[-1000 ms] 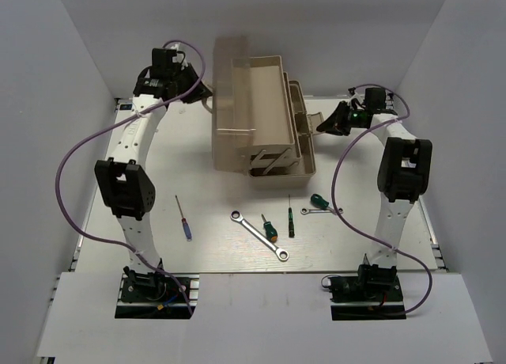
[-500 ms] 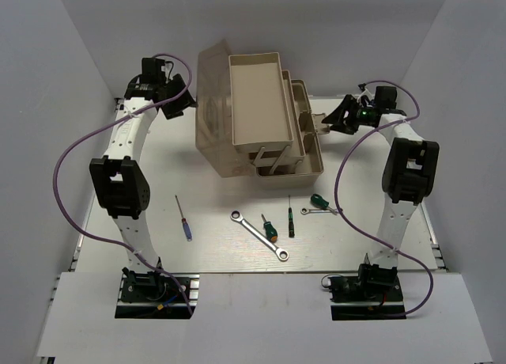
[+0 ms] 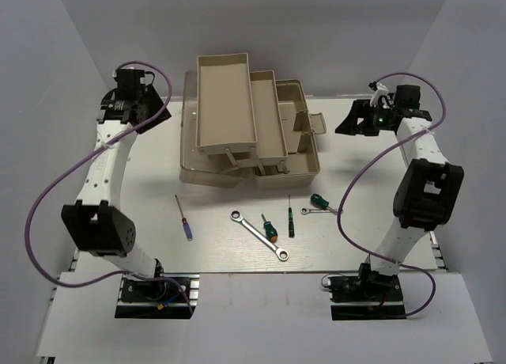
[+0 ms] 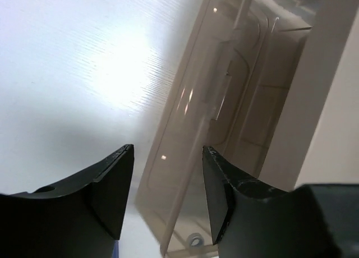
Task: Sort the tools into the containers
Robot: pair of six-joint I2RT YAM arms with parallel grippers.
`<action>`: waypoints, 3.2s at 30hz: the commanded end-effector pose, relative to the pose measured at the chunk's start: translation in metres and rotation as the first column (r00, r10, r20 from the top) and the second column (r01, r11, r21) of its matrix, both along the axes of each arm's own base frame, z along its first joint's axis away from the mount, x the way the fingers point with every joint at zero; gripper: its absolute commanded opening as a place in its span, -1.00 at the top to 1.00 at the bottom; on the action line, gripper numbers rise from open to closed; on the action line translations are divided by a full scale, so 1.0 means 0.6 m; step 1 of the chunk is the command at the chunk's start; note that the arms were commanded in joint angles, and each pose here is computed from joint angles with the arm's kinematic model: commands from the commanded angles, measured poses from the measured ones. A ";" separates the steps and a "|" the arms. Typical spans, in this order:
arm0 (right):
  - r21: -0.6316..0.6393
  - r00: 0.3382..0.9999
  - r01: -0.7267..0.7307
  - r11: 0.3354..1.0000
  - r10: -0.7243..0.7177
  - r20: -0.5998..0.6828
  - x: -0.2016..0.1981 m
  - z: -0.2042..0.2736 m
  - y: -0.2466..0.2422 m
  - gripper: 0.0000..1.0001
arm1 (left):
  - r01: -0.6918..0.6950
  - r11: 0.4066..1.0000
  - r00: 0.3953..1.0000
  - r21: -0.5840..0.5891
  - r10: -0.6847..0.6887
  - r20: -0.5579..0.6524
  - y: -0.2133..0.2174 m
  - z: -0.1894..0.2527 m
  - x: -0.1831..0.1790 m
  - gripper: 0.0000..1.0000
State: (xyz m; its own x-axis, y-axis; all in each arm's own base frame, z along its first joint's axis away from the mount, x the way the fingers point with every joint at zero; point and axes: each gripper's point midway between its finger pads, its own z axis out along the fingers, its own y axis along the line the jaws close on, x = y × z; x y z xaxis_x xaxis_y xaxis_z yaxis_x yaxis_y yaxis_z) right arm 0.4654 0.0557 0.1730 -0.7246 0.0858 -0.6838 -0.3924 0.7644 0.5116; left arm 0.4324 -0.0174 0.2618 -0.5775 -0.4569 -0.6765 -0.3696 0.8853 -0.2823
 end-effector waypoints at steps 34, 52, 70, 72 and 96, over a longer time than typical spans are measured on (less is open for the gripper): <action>-0.590 0.810 -0.512 0.624 0.580 -0.089 -0.322 -0.269 0.093 -0.37 | 0.216 0.964 0.891 -0.155 -0.259 -0.373 -0.110 -0.245 -0.401 -0.62; -0.496 0.816 -0.507 0.705 0.578 -0.011 -0.394 -0.160 0.112 1.00 | 0.799 0.592 0.557 -0.100 -0.793 -0.247 -0.460 -0.191 -0.367 -0.57; -0.274 0.974 -0.143 0.951 0.185 0.134 -0.227 0.064 0.144 1.00 | 0.834 0.550 0.490 -0.043 -0.776 -0.398 -0.547 -0.303 -0.387 -0.63; -0.249 0.977 -0.177 0.952 0.201 0.074 -0.199 0.035 0.163 1.00 | 0.830 0.556 0.488 -0.036 -0.756 -0.436 -0.547 -0.320 -0.391 -0.60; -0.172 0.971 -0.230 0.958 0.238 0.028 -0.130 0.016 0.219 -0.38 | 0.792 0.605 0.463 -0.081 -0.683 -0.565 -0.544 -0.405 -0.432 -0.28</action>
State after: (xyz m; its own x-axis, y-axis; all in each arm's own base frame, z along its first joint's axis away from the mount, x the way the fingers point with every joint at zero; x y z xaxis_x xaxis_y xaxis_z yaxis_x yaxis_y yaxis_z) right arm 0.3896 0.1852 0.1608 -0.7148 -0.2263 -0.6617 -0.5678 0.7402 0.3603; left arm 0.1761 -0.3389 0.0179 -0.8933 0.4077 -0.1894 0.4267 0.9015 -0.0720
